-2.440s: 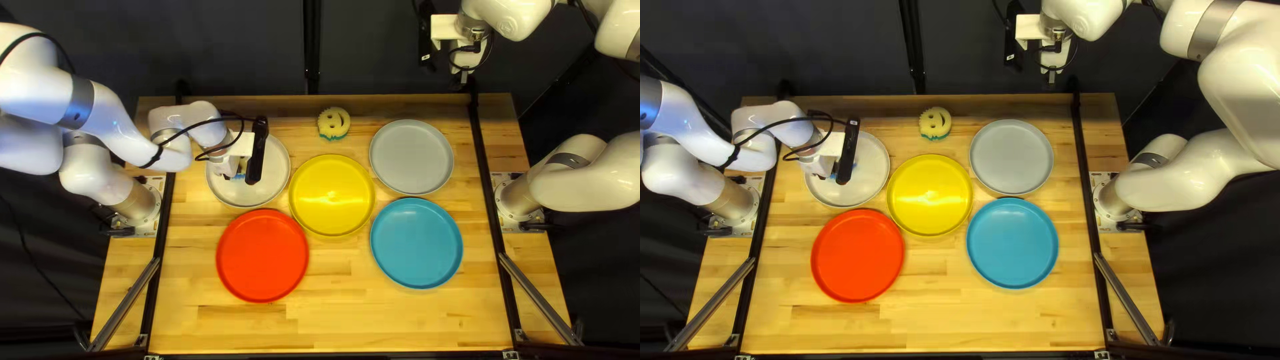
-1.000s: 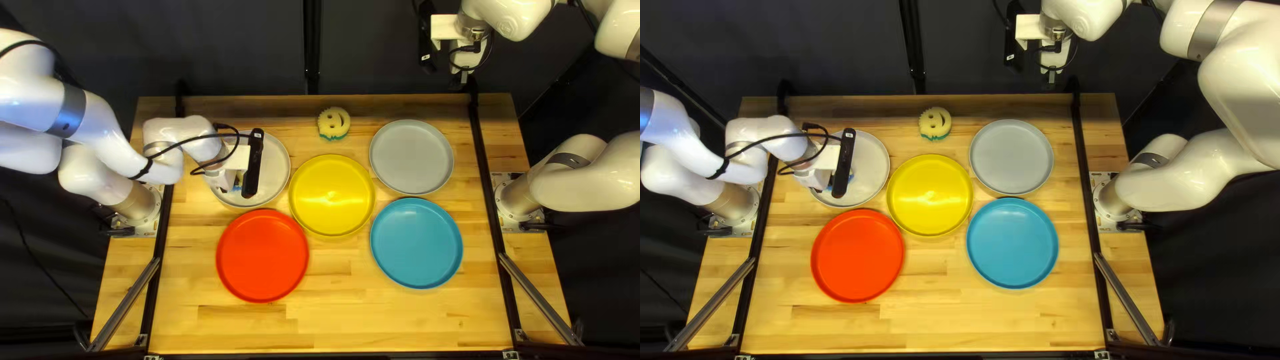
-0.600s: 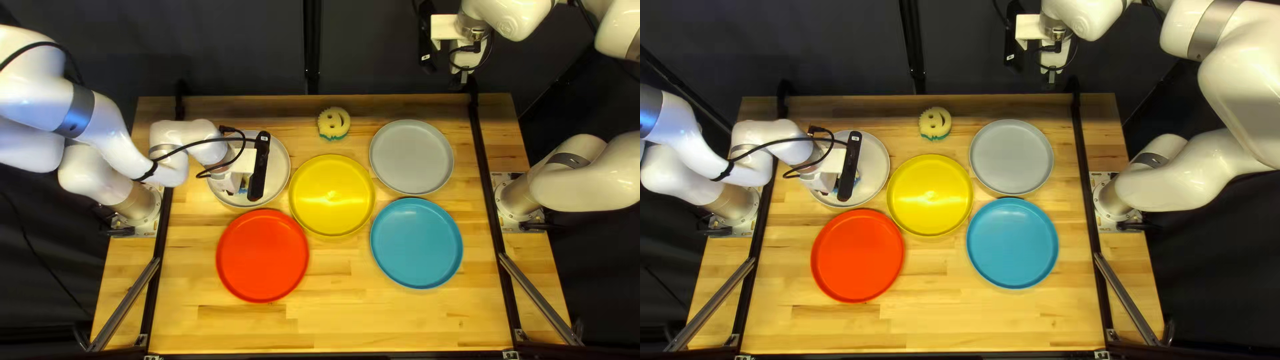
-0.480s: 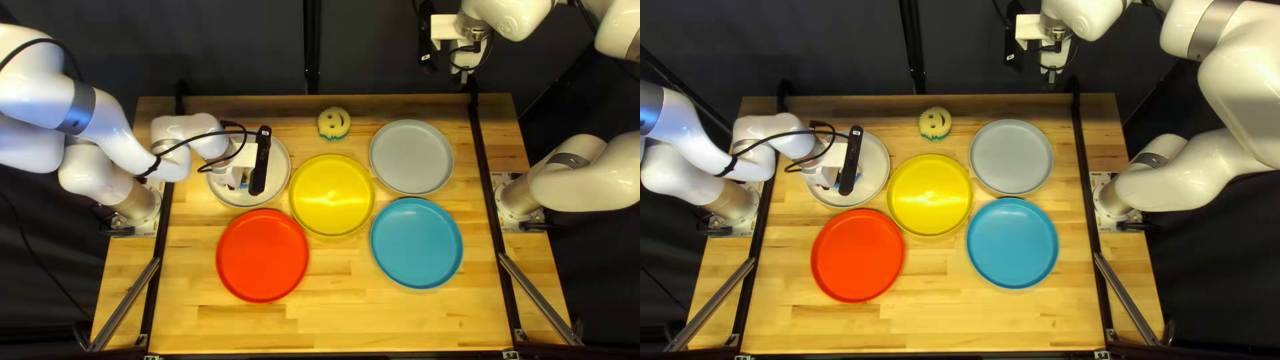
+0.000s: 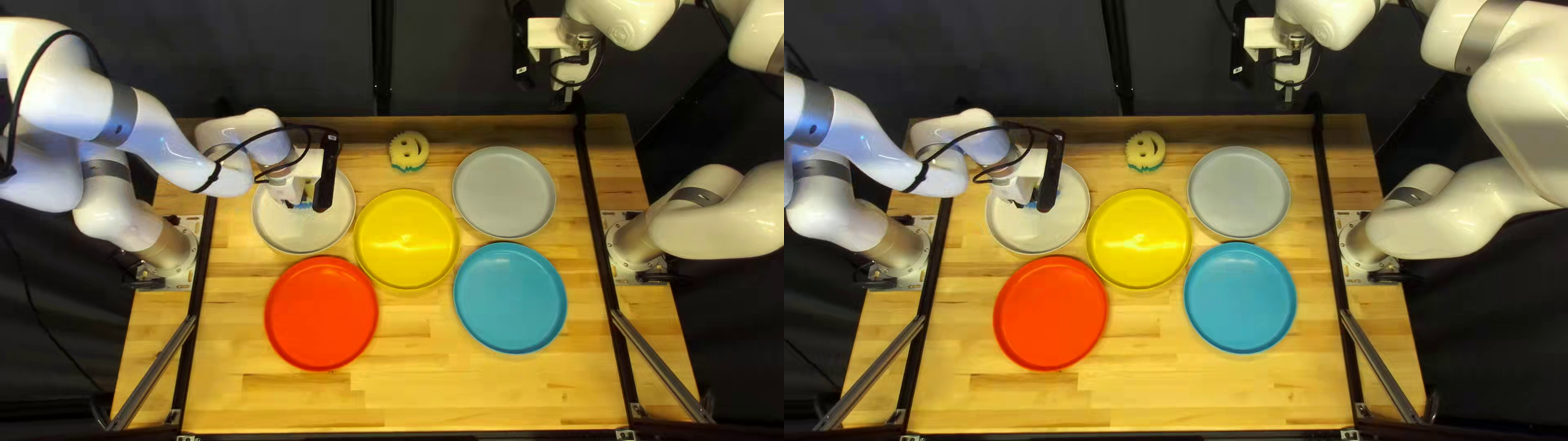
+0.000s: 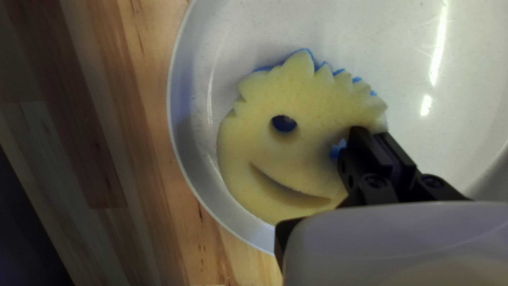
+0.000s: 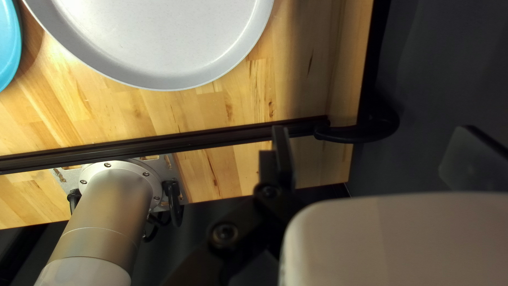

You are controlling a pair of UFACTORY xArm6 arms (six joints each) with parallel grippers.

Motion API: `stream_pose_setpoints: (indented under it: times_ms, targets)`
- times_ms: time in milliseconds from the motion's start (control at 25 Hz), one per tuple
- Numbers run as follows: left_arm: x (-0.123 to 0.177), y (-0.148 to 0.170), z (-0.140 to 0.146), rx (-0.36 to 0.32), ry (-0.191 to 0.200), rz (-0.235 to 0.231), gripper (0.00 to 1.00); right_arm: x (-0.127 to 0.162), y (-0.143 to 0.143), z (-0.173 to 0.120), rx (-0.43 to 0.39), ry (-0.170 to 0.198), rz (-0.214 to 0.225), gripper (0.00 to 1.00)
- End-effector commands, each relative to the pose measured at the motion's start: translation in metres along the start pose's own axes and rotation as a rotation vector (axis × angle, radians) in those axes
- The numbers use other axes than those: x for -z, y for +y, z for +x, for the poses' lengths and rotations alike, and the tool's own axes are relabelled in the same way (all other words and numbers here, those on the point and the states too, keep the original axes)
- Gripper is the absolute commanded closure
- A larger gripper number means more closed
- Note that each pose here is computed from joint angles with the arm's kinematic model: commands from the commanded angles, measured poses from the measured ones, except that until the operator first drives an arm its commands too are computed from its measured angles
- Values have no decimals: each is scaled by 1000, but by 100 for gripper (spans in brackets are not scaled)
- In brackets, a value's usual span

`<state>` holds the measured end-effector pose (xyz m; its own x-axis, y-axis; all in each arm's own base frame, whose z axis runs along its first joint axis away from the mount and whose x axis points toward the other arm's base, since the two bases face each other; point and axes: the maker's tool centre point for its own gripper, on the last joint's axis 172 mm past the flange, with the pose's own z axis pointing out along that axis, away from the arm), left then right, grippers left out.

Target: Pick up sponge and scrub the plate

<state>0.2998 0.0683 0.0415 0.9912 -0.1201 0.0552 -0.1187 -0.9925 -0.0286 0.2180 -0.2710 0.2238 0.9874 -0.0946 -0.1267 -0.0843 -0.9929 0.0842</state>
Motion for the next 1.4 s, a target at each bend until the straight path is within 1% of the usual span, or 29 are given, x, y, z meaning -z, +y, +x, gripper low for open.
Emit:
stream_pose_setpoints:
  times_ms: [40, 120, 200, 280, 360, 720, 840, 960, 1120, 1160, 1200, 1240, 1400]
  targets:
    - [1, 38, -3, -15, 11, 9, 100, 0, 0, 0, 0, 0, 0, 0]
    - [0, 51, -5, -23, 11, 12, 100, 0, 0, 0, 0, 0, 0, 0]
    - [1, 56, -4, -28, 12, 14, 100, 0, 0, 0, 0, 0, 0, 0]
    - [3, 55, -1, -32, 13, 17, 100, 0, 0, 0, 0, 0, 0, 0]
    - [4, 49, 2, -33, 15, 19, 100, 0, 0, 0, 0, 0, 0, 0]
    - [-3, -11, 35, -35, 22, 14, 100, 0, 0, 0, 0, 0, 0, 0]
    - [-3, -16, 39, -36, 23, 11, 100, 0, 0, 0, 0, 0, 0, 0]
    - [0, -9, 33, -35, 24, 11, 100, 0, 0, 0, 0, 0, 0, 0]
    - [4, 15, 12, -28, 24, 10, 100, 0, 0, 0, 0, 0, 0, 0]
    - [4, 15, 12, -28, 24, 10, 100, 0, 0, 0, 0, 0, 0, 0]
    - [3, 27, 1, -26, 19, 10, 100, 0, 0, 0, 0, 0, 0, 0]
    - [2, 32, -4, -26, 16, 10, 100, 0, 0, 0, 0, 0, 0, 0]
    - [0, 43, -13, -27, 7, 10, 100, 0, 0, 0, 0, 0, 0, 0]
